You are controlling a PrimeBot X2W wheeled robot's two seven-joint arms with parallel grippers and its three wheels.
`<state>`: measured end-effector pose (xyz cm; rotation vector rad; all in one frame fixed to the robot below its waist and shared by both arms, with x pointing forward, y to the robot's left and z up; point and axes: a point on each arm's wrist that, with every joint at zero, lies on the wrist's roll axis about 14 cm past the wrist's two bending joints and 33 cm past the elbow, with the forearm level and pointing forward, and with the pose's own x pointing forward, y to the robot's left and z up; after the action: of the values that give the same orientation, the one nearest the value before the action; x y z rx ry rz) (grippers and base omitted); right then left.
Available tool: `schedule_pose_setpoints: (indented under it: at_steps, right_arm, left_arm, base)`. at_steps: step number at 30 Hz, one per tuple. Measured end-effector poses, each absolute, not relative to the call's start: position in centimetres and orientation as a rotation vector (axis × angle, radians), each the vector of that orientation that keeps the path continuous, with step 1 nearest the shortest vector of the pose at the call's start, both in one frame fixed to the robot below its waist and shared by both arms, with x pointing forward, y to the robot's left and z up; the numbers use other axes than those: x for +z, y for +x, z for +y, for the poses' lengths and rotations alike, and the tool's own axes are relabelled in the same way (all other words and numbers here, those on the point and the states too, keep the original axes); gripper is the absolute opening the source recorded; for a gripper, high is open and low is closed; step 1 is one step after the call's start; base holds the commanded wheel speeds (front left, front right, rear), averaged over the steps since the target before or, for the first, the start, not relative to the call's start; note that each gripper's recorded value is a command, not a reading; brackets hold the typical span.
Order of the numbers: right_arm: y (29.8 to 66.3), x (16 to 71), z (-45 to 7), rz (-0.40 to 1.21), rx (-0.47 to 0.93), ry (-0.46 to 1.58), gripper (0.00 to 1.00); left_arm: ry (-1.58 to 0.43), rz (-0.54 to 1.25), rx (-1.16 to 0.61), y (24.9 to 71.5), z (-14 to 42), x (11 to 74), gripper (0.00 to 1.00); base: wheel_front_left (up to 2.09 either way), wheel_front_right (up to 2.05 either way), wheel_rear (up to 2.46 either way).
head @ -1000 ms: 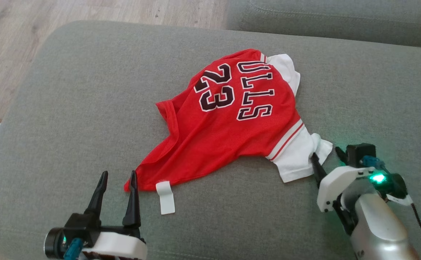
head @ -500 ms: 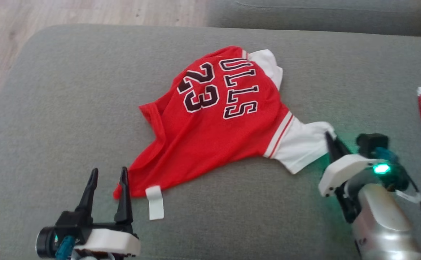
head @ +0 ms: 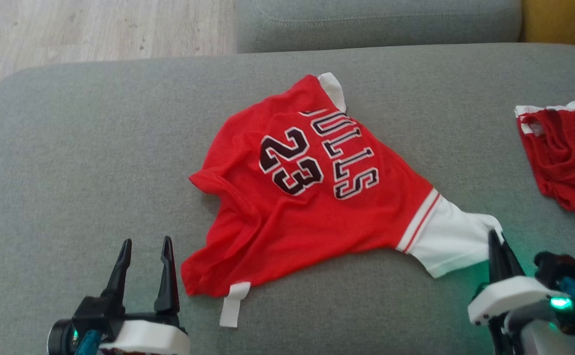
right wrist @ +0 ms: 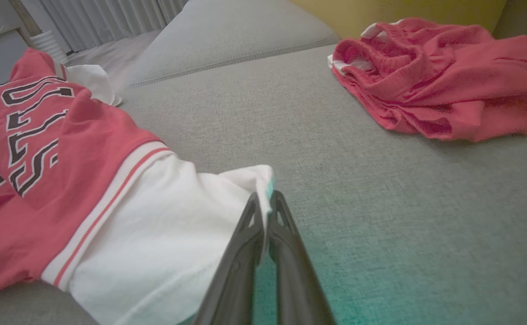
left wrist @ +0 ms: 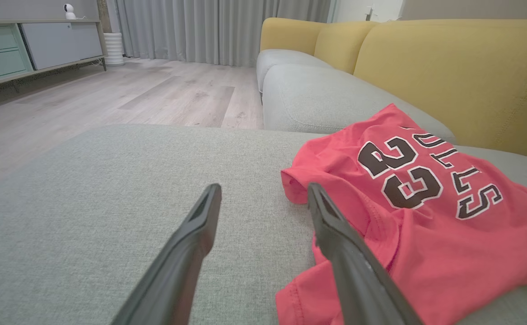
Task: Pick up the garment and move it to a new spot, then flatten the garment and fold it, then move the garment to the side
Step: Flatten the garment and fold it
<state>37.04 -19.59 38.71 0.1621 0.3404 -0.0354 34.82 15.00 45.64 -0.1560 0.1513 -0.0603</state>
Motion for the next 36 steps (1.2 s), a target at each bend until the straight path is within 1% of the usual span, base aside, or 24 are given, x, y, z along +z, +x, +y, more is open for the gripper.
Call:
schedule_pose_setpoints:
  at_steps: [3,4,5,6,7,12,18,23,27,36]
  right_arm:
    - [36.2,38.5,-20.1,0.340,-0.052,0.169,0.00]
    - [35.8,38.3,-20.1,0.348,-0.053,0.169,0.11]
    - [35.4,38.1,-20.1,0.355,-0.055,0.169,0.45]
    - [35.1,37.9,-20.1,0.361,-0.055,0.169,0.88]
    - [34.9,37.8,-20.1,0.366,-0.057,0.169,1.00]
    - [34.6,38.5,-20.6,0.335,-0.068,0.169,1.00]
    - [35.6,42.3,-21.2,0.203,-0.071,0.154,1.00]
    - [36.4,45.2,-20.2,0.110,-0.028,0.134,1.00]
    - [36.6,46.7,-18.9,0.076,0.019,0.124,1.00]
    - [36.3,47.4,-16.2,0.068,0.099,0.138,1.00]
  left_arm:
    - [-0.155,0.153,-0.067,34.7,14.9,45.6,1.00]
    - [-0.155,0.155,-0.069,34.6,14.9,45.5,1.00]
    - [-0.154,0.158,-0.069,34.5,14.9,45.4,1.00]
    - [-0.153,0.160,-0.069,34.5,14.9,45.3,1.00]
    - [-0.152,0.162,-0.072,34.4,14.9,45.3,1.00]
    - [-0.146,0.162,-0.074,34.0,14.9,45.2,1.00]
    - [-0.149,0.134,-0.091,33.7,14.3,46.1,1.00]
    - [-0.167,0.145,-0.127,32.8,12.8,45.8,1.00]
    - [-0.170,0.147,-0.134,32.5,12.6,45.7,1.00]
    - [-0.173,0.153,-0.122,32.0,12.9,45.4,1.00]
  base:
    - [0.00,0.00,0.00]
    - [0.00,0.00,0.00]
    - [0.00,0.00,0.00]
    - [0.00,0.00,0.00]
    - [0.00,0.00,0.00]
    - [0.00,0.00,0.00]
    - [0.00,0.00,0.00]
    - [0.00,0.00,0.00]
    - [0.00,0.00,0.00]
    - [0.00,0.00,0.00]
